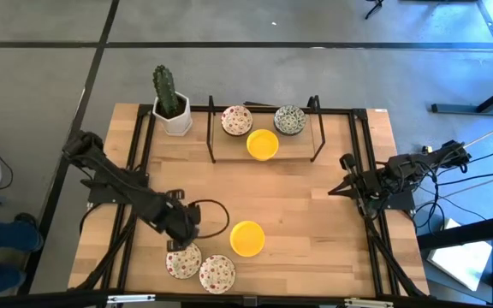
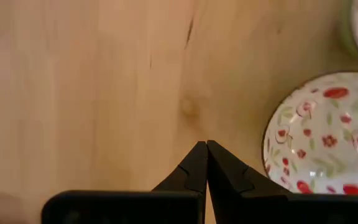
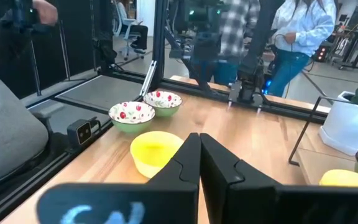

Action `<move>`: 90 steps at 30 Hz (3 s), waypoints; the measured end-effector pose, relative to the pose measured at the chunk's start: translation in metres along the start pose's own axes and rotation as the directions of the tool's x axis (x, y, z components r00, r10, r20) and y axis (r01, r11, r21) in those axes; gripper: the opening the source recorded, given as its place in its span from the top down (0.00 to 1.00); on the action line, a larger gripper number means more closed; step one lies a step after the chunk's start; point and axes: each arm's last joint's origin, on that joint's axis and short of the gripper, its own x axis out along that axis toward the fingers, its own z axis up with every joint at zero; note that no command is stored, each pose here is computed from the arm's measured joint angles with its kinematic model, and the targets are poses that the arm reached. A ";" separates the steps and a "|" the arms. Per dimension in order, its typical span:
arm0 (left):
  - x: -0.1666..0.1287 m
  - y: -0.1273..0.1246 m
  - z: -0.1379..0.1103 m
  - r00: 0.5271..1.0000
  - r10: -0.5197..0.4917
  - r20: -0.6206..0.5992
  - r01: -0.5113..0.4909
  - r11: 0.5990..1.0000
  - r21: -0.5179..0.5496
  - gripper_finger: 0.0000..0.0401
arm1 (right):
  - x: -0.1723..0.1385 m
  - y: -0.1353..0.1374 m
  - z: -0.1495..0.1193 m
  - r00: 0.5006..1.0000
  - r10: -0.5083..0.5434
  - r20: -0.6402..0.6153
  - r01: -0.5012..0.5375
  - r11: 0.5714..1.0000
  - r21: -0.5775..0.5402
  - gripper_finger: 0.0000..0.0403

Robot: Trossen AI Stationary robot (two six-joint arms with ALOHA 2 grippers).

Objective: Pick & Place Mini bowls
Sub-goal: Stack the left green bowl on top of the green bowls on the shelf

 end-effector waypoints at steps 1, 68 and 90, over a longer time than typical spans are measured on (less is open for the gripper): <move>0.003 -0.002 0.000 1.000 0.010 -0.012 -0.011 0.999 -0.044 0.98 | 0.000 0.000 0.000 1.000 0.000 0.000 0.000 1.000 0.002 0.99; 0.082 -0.047 -0.018 0.982 -0.004 -0.187 0.014 0.999 0.050 0.61 | 0.000 0.000 -0.005 0.999 0.005 -0.052 -0.001 0.998 0.069 0.99; -0.009 0.000 0.004 1.000 0.003 -0.011 0.000 0.970 0.243 0.99 | 0.001 0.001 -0.006 0.998 0.006 -0.061 -0.002 0.998 0.063 0.99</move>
